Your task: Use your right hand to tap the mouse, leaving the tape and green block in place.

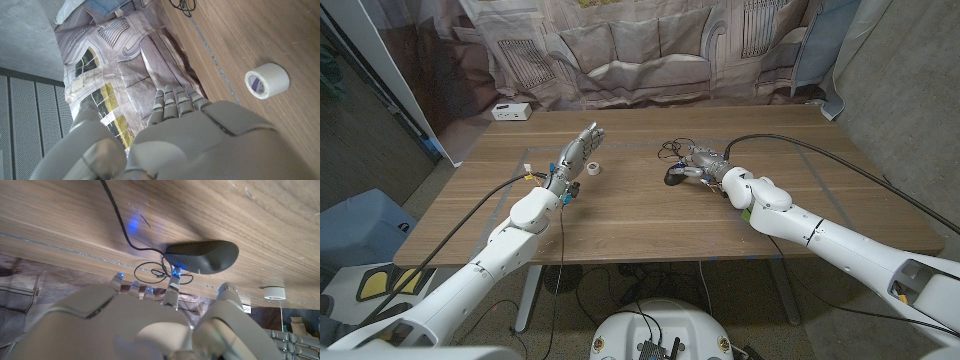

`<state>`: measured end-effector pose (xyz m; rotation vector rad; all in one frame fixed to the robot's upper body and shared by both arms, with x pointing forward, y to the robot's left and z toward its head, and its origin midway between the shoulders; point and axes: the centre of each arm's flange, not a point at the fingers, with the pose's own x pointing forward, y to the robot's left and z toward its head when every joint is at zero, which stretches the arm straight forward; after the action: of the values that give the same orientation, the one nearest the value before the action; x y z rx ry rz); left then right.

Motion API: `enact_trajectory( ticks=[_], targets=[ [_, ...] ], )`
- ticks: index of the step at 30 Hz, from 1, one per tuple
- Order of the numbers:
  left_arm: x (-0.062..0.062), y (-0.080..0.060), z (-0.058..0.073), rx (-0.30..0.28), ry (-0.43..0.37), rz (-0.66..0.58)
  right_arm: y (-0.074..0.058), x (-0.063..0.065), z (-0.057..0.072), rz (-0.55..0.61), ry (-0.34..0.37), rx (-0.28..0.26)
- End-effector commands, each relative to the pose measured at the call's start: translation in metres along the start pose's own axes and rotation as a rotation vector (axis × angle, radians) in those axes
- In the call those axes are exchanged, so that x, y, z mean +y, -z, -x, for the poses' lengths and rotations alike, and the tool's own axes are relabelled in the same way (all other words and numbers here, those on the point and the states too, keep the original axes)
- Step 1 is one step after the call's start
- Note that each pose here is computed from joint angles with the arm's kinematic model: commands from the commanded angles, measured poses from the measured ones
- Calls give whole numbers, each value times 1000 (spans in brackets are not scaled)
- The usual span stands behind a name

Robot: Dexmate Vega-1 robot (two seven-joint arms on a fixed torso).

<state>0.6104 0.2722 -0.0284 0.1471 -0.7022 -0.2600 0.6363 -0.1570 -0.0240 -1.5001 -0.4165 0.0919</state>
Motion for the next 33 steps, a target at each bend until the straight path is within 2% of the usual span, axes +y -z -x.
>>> enact_trajectory(
  ticks=[1, 22, 33],
  targets=[
    [0, -2, 1, 4, 0, -7, 4, 8, 2, -24, -17, 1],
    [-3, -1, 7, 11, 2, 0, 2, 15, 5, 0, -43, 26],
    [-2, 0, 11, 2, -6, 6, 0, 11, 7, 12, -32, 27]
  ],
)
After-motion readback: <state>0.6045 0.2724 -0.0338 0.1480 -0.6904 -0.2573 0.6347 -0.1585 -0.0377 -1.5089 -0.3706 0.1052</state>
